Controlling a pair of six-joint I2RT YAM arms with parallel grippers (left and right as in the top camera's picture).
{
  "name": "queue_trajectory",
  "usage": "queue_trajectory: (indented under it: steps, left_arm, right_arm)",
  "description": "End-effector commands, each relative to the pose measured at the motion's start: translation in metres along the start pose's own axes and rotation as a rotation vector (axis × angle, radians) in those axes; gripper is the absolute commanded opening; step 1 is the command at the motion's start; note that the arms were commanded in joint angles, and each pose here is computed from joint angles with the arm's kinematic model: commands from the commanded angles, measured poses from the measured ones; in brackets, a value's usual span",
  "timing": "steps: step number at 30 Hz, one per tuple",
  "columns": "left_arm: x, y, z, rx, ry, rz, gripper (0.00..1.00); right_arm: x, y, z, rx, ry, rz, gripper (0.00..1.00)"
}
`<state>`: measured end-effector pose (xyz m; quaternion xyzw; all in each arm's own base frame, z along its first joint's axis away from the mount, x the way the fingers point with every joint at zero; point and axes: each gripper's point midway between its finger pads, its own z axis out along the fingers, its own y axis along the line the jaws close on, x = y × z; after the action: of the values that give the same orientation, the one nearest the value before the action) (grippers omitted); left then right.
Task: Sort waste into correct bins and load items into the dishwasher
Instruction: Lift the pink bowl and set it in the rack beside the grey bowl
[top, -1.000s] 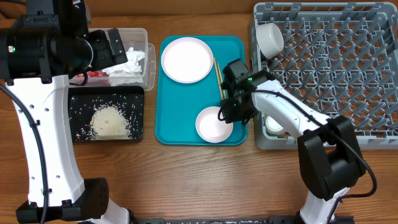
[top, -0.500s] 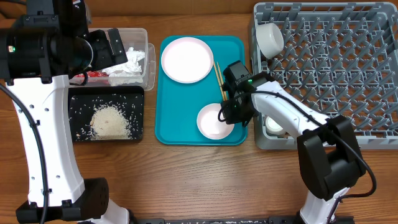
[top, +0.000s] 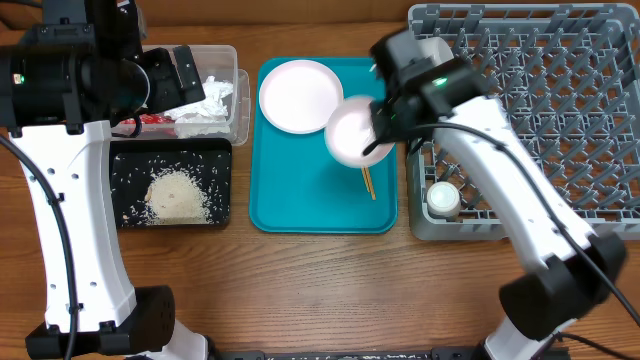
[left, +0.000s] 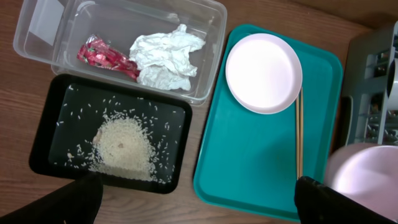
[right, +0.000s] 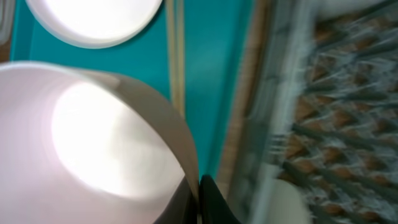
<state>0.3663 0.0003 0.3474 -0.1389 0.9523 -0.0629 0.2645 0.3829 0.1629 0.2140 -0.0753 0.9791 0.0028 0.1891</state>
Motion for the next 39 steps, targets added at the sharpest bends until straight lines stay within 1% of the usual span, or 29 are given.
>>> queue_trajectory:
  steps: [1, 4, 8, 11, 13, 17, 21, 25, 29, 31, 36, 39]
  left_arm:
    - [-0.002, 0.003, 0.000, -0.014, -0.005, 0.017, 1.00]
    - [-0.002, 0.003, 0.000, -0.014, -0.005, 0.017, 1.00]
    - [-0.002, 0.003, 0.000, -0.014, -0.005, 0.017, 1.00]
    - [-0.002, 0.003, 0.000, -0.014, -0.005, 0.017, 1.00]
    - [-0.002, 0.003, 0.000, -0.014, -0.005, 0.017, 1.00]
    - [-0.002, 0.003, 0.001, -0.014, -0.004, 0.017, 1.00]
    - [-0.002, 0.003, 0.000, -0.014, -0.005, 0.017, 1.00]
    - [-0.002, 0.003, 0.000, -0.014, -0.005, 0.017, 1.00]
    - [-0.002, 0.003, 0.000, -0.014, -0.005, 0.017, 1.00]
    - [-0.002, 0.003, 0.001, -0.014, -0.004, 0.017, 1.00]
    - [-0.002, 0.003, 0.000, -0.014, -0.005, 0.017, 1.00]
    - [-0.002, 0.003, 0.000, -0.014, -0.005, 0.017, 1.00]
  right_arm:
    - [-0.035, -0.050, -0.078, 0.179, -0.241, 0.097, 0.04]
    - [-0.043, -0.081, -0.124, 0.304, -0.370, 0.203, 0.04]
    - [-0.039, -0.123, -0.174, 0.478, -0.533, 0.382, 0.04]
    - [-0.037, -0.145, -0.192, 0.632, -0.594, 0.428, 0.04]
    - [-0.038, -0.152, -0.190, 0.706, -0.603, 0.427, 0.04]
    - [-0.039, -0.160, -0.166, 0.877, -0.557, 0.372, 0.04]
    - [-0.041, -0.160, -0.125, 1.021, -0.465, 0.268, 0.04]
    - [-0.045, -0.154, -0.078, 1.065, -0.373, 0.184, 0.04]
    - [-0.048, -0.152, -0.043, 1.115, -0.316, 0.132, 0.04]
    - [-0.048, -0.157, -0.033, 1.146, -0.311, 0.140, 0.04]
    - [-0.043, -0.169, -0.004, 1.157, -0.240, 0.140, 0.04]
    - [-0.037, -0.177, 0.004, 1.182, -0.278, 0.217, 0.04]
